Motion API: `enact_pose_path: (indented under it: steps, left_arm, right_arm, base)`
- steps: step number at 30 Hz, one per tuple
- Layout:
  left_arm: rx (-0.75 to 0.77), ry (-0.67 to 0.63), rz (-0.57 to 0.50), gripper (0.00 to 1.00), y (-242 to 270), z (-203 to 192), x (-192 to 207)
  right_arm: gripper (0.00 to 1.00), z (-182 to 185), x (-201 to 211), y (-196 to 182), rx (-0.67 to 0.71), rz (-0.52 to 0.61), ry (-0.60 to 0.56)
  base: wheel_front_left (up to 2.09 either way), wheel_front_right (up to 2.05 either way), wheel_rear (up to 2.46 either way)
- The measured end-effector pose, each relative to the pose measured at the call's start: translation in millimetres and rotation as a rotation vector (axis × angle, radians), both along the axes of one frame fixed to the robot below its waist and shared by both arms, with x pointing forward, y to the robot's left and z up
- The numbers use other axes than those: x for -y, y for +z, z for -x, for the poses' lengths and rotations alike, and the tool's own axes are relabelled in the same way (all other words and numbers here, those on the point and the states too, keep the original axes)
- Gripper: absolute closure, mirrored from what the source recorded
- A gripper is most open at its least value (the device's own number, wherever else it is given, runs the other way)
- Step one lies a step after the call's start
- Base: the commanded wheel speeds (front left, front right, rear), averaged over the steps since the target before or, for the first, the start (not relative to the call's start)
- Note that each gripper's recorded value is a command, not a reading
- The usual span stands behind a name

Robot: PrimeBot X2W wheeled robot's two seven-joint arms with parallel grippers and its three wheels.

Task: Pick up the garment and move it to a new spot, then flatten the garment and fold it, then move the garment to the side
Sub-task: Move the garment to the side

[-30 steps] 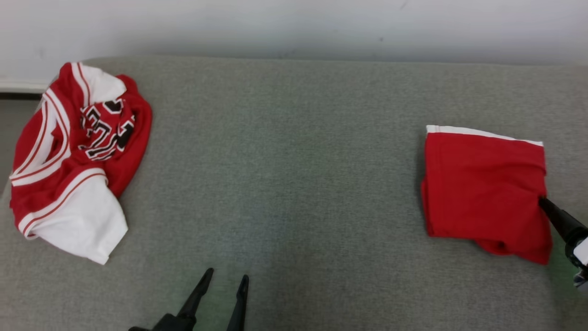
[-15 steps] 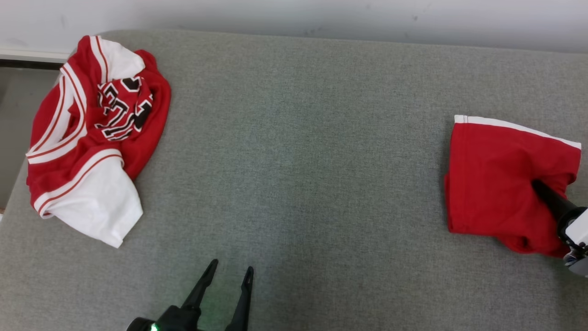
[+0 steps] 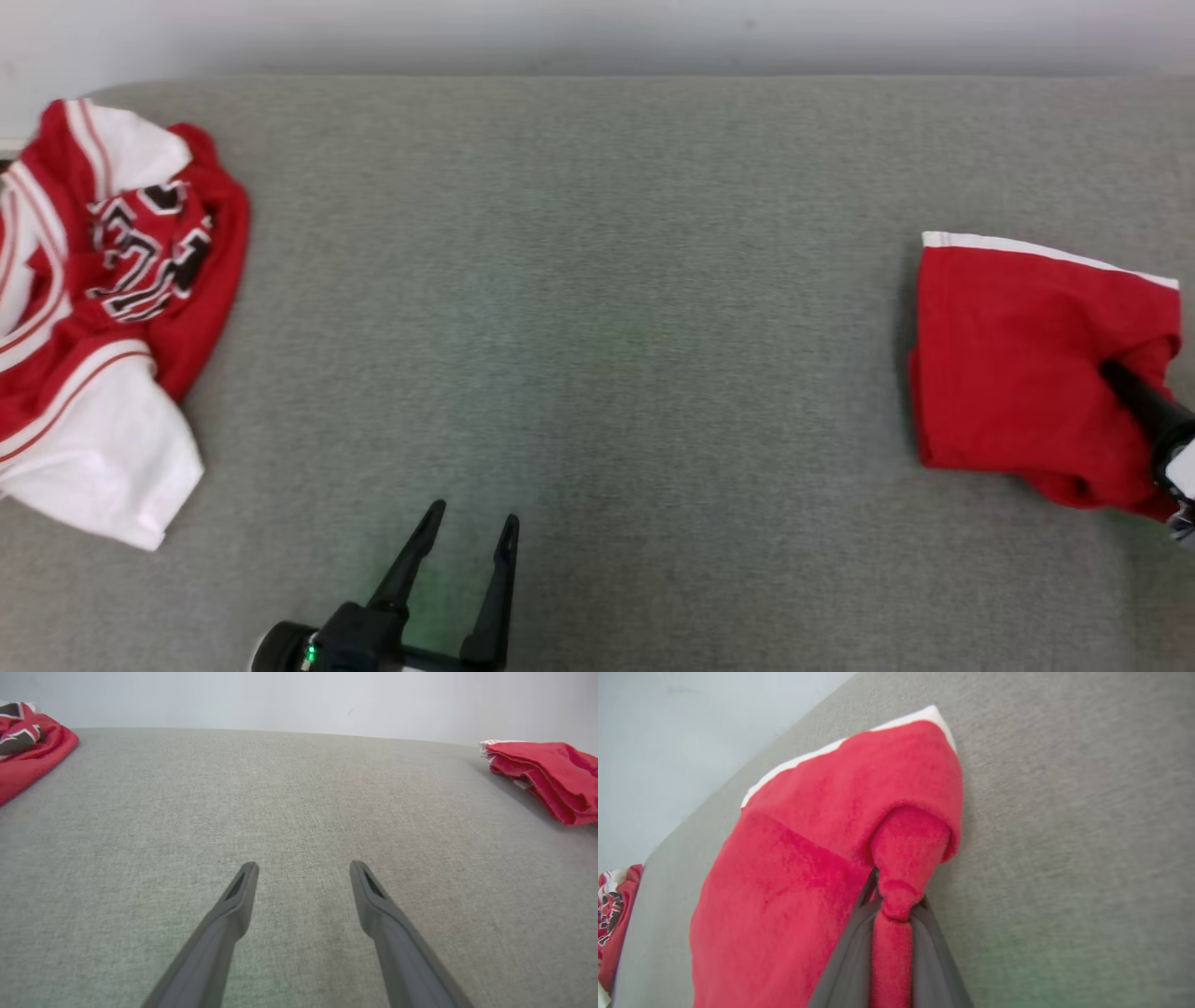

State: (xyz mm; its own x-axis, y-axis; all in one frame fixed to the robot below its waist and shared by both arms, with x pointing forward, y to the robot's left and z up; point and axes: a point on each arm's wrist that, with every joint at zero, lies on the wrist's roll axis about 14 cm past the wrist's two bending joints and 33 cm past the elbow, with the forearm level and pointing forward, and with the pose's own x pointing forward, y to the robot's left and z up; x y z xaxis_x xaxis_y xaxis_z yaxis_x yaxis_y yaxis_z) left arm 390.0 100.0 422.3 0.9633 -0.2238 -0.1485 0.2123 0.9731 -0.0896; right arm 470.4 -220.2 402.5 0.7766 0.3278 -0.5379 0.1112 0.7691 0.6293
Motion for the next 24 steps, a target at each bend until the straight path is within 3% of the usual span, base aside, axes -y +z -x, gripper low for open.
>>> enact_pose_path:
  steps: [8, 14, 24]
  left_arm:
    - [0.020, -0.122, 0.016, 0.00, -6.1, -26.3, 34.3]
    - [-0.005, -0.164, 0.006, 0.00, -25.7, -37.9, 44.5]
    - [-0.018, -0.114, -0.014, 0.00, -35.6, -41.5, 26.1]
  right_arm:
    - [1.00, 17.2, 87.3, -14.9, -0.049, 0.259, -0.090]
    - [1.00, -6.0, 144.3, -12.2, -0.058, 0.552, -0.066]
    - [1.00, -52.2, 190.0, -4.3, -0.061, 0.814, -0.058]
  base:
    - [0.00, 0.00, 0.00]
    - [0.00, 0.00, 0.00]
    - [0.00, 0.00, 0.00]
